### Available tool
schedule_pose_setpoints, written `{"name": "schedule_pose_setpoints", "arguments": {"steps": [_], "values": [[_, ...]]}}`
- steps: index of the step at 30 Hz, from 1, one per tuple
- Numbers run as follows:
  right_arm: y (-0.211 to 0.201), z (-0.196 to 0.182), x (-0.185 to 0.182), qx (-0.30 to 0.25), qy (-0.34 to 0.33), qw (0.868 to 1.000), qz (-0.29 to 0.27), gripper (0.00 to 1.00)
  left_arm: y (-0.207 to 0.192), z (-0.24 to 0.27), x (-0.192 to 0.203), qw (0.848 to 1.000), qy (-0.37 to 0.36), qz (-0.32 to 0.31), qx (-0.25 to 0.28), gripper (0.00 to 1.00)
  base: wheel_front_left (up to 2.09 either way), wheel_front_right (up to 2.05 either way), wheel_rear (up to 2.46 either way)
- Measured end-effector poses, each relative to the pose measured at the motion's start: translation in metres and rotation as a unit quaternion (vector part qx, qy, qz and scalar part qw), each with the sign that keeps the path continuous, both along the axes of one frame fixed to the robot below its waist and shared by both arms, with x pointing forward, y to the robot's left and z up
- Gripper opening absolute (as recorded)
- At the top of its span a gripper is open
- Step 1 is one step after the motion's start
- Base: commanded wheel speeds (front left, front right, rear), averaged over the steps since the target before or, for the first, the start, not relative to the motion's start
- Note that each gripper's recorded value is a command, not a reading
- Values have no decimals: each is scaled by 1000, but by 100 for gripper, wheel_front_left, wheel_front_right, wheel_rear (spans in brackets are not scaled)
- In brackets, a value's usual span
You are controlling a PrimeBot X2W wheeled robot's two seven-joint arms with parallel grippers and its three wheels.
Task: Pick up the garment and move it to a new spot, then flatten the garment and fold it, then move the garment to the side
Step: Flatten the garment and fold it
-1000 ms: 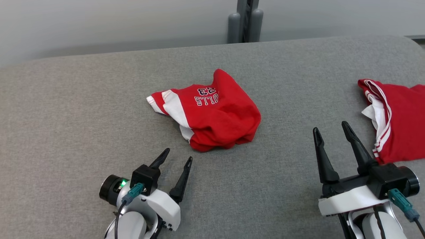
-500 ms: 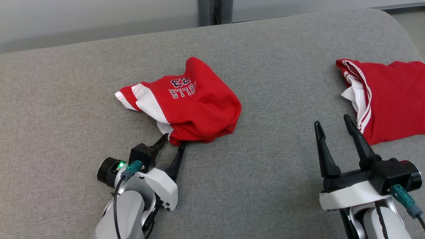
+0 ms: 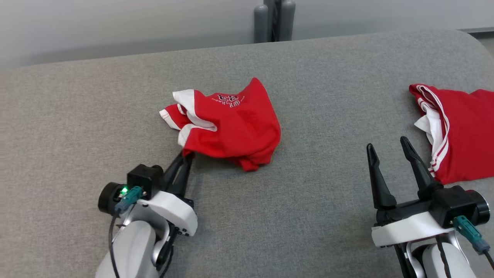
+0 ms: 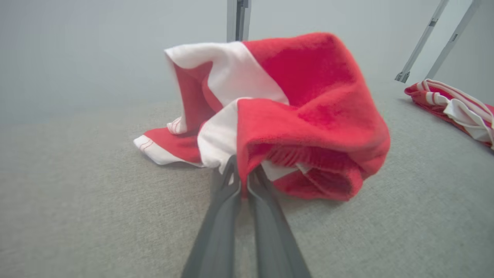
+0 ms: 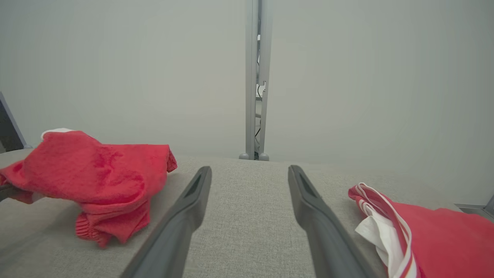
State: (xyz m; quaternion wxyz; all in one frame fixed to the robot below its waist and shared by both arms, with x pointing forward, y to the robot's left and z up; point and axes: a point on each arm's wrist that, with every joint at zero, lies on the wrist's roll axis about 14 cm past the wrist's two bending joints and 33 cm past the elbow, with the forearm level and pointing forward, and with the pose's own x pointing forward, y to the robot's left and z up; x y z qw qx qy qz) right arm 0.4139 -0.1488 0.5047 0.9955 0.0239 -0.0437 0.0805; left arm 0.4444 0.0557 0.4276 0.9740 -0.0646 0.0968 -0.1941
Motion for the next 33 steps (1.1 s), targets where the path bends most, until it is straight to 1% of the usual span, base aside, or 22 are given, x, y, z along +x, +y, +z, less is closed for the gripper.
{"name": "schedule_pose_setpoints", "arguments": {"steps": [3,6,11,12,14,16,18,20,22,24,27,30,33], "values": [[9,5,-1,5,-7,1000,13,100,34,27,10,998,-39,56,-4,0,0,0,0],[17,11,-3,10,-14,1000,24,100,66,65,18,990,-91,106,-11,0,0,0,0],[25,19,-7,16,-23,999,35,100,117,133,22,965,-186,183,-23,0,0,0,0],[25,19,-7,16,-23,999,35,100,117,133,22,965,-186,183,-23,0,0,0,0],[28,20,-9,16,-24,999,39,100,127,160,22,954,-222,198,-30,0,0,0,0],[28,21,-10,20,-24,999,40,100,125,185,24,945,-257,197,-37,0,0,0,0],[25,22,-12,19,-26,999,36,100,118,206,26,938,-286,190,-41,0,0,0,0],[22,22,-13,21,-26,999,32,100,101,221,29,935,-308,169,-41,0,0,0,0],[20,22,-15,21,-25,999,28,100,69,218,31,943,-306,122,-35,0,0,0,0],[17,21,-17,21,-24,999,24,100,31,203,32,956,-286,63,-21,0,0,0,0],[10,22,-17,22,-25,999,14,100,-19,174,29,969,-247,-13,-12,0,0,0,0],[0,19,-19,20,-19,1000,0,100,-63,139,19,974,-211,-82,5,0,0,0,0],[-10,20,-19,19,-20,1000,-15,100,-99,107,6,974,-177,-142,16,0,0,0,0]]}}
